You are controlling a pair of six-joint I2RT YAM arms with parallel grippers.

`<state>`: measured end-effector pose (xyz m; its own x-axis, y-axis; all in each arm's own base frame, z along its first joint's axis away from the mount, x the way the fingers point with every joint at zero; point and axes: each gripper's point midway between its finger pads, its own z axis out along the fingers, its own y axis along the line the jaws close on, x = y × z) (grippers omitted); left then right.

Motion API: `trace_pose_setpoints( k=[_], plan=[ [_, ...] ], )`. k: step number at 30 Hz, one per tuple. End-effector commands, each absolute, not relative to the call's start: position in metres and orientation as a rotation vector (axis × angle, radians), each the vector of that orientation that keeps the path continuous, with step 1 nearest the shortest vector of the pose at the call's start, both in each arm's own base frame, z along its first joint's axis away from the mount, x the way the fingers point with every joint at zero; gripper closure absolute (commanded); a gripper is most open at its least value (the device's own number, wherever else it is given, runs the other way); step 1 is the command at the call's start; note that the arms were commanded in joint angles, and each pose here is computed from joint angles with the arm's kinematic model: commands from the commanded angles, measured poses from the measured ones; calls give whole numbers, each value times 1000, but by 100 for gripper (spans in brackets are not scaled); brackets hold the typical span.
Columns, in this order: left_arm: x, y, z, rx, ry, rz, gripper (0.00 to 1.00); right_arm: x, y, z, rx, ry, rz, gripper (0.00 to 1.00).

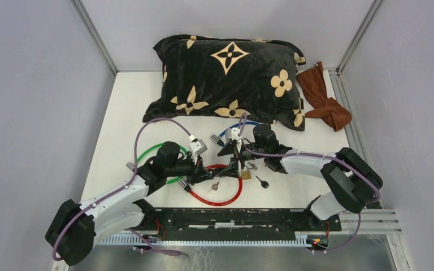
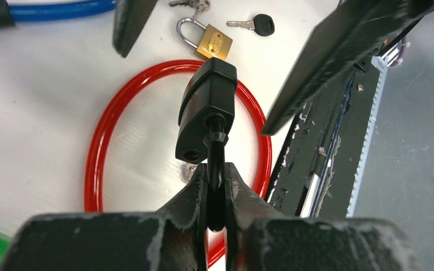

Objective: Lock with the key
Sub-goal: Lock the lock.

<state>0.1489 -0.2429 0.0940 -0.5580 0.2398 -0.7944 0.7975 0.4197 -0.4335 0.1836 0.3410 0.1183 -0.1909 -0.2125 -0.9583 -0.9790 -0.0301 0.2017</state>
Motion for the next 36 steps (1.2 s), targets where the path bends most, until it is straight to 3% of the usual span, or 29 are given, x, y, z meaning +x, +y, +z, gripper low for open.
trace_pose_setpoints(
  k=[1,6,11,21,26,31,33,34,36],
  plan=[
    [161,-253,139,1110,1751,-1020,98,192,333,100,-1510,1469,1079,10],
    [161,-248,130,1317,1657,-867,98,185,337,97,-1506,1463,1108,12],
    [165,-250,124,1467,1535,-727,98,179,342,91,-1463,1471,1139,23],
    [161,-256,132,1478,1530,-727,98,163,352,83,-1426,1450,1127,36],
    [156,-259,133,1488,1520,-756,98,168,351,75,-1409,1482,1084,52],
    [153,-260,132,1496,1522,-764,98,170,351,80,-1375,1463,1074,92],
    [155,-261,133,1481,1525,-766,98,170,350,84,-1367,1443,1069,100],
    [156,-261,134,1466,1529,-765,96,170,349,85,-1361,1432,1067,100],
    [162,-261,136,1409,1555,-749,76,169,348,91,-1343,1405,1067,100]
  ],
)
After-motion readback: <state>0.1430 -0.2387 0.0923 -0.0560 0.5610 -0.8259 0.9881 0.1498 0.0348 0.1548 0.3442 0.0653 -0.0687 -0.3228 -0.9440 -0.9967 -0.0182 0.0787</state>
